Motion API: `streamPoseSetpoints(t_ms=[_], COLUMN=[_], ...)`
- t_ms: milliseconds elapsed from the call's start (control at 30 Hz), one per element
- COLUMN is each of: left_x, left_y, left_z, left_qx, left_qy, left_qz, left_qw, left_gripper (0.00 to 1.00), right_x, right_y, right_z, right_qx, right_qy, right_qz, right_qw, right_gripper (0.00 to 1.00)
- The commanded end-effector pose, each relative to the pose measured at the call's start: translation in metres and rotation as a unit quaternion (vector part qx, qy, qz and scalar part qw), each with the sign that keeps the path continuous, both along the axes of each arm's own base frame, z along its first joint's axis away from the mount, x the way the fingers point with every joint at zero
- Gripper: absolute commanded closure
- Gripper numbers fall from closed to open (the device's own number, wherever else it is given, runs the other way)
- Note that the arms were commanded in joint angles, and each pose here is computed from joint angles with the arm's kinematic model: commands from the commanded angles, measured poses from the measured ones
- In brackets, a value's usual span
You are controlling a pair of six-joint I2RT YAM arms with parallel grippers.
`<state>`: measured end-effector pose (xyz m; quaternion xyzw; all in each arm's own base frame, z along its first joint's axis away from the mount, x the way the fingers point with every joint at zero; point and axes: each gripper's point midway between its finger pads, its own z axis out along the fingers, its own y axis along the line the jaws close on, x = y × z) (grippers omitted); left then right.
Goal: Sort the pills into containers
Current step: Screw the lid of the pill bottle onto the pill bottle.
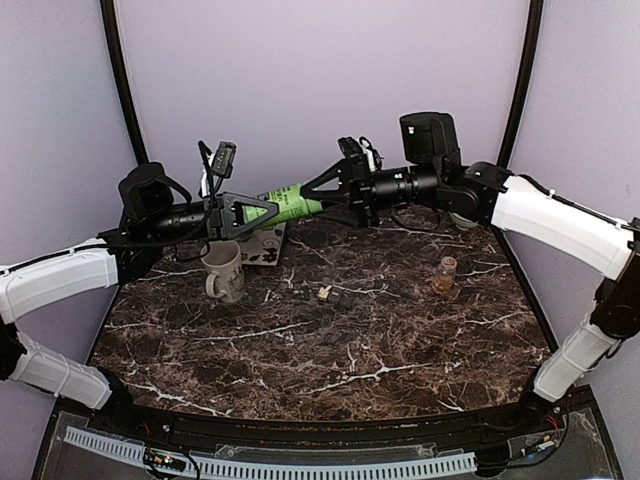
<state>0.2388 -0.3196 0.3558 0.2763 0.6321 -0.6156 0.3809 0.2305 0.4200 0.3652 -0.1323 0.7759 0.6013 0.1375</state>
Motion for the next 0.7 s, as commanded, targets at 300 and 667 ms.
streamPoseSetpoints(t_ms=[300, 667], left_x=[-0.017, -0.021], left_y=[0.003, 0.003], left_z=[0.032, 0.022], left_qx=[-0.021, -0.022], left_qy=[-0.139, -0.131], left_qz=[0.041, 0.030], left_qw=[0.989, 0.991], left_gripper=[1.00, 1.00], right_x=[-0.010, -0.004], right_y=[0.030, 0.026], right_z=[-0.025, -0.014], right_qx=[0.031, 0.040], right_qy=[0.146, 0.156], right_qz=[0.004, -0.021], right_qw=[0.989, 0.987], right_gripper=[0.94, 0.73])
